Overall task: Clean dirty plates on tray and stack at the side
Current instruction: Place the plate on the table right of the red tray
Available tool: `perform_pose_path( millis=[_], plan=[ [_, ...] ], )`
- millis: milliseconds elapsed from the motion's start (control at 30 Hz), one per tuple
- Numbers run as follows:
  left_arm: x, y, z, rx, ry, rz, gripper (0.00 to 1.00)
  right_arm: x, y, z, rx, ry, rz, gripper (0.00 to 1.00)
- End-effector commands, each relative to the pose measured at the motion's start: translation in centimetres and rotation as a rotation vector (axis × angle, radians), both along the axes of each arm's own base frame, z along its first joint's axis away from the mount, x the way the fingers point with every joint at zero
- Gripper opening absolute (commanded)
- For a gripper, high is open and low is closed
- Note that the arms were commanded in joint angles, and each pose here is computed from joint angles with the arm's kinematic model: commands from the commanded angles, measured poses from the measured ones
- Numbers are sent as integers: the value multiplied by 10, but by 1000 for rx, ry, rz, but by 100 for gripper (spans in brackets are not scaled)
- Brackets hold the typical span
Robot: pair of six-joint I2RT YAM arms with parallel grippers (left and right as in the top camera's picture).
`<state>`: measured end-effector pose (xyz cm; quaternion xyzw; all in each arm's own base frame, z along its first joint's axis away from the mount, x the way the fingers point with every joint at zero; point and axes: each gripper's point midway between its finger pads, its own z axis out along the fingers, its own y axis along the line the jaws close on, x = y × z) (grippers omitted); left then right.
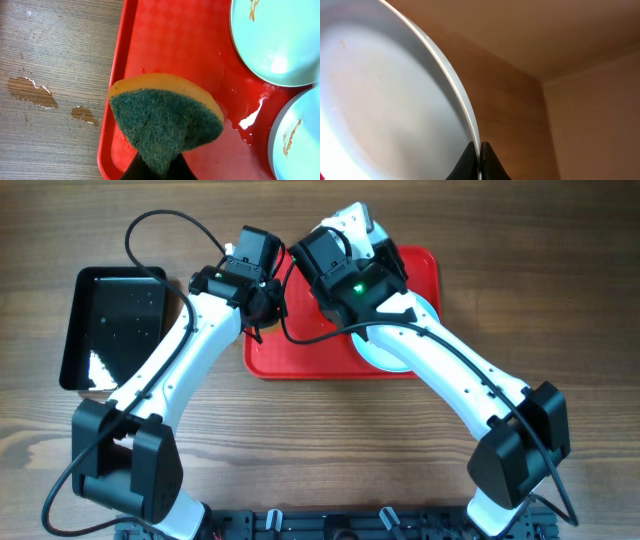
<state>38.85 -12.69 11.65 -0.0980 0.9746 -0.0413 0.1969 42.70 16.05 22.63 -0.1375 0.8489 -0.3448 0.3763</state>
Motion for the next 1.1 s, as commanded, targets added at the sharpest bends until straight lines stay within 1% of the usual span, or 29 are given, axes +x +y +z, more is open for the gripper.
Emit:
perform_pose_path(
  millis=[0, 67, 167, 233, 267, 400, 500, 600, 767, 833, 867, 900, 1000, 1067],
  plan=[
    [2, 0, -1, -14, 3, 12, 4, -4, 2, -17, 293, 83, -35, 4],
    [2, 0, -1, -14, 4, 11, 4, -4, -5, -35, 473, 161, -88, 4],
    [2, 0, -1, -14, 4, 12, 4, -3, -1, -50, 728, 310, -65, 4],
    [2, 0, -1, -14, 3, 12, 4, -3, 3, -52, 970, 430, -19, 4],
    [2, 0, -1, -14, 2, 11, 4, -1, -5, -47, 1124, 479, -9, 4],
    [2, 0, -1, -15, 3, 11, 4, 12, -54, -37, 1313, 462, -69, 4],
    [2, 0, -1, -15, 3, 12, 4, 18, -103, -38, 1355, 406, -165, 4],
    [2, 0, -1, -15, 3, 12, 4, 17, -156, -48, 1382, 348, -283, 4],
    [2, 0, -1, -15, 3, 12, 4, 12, -214, -70, 1418, 270, -419, 4],
    [2, 0, -1, -15, 3, 12, 4, 8, -239, -82, 1435, 215, -539, 4],
    [2, 0, -1, -15, 4, 12, 4, 6, -249, -86, 1435, 191, -595, 4],
    [2, -1, -1, -21, 6, 9, 4, 0, -271, -98, 1420, 141, -720, 4],
    [1, -2, -1, -27, 8, 6, 4, -12, -296, -120, 1363, 86, -855, 4],
    [2, -2, -1, -27, 7, 6, 4, -19, -305, -134, 1315, 68, -899, 4]
  ],
)
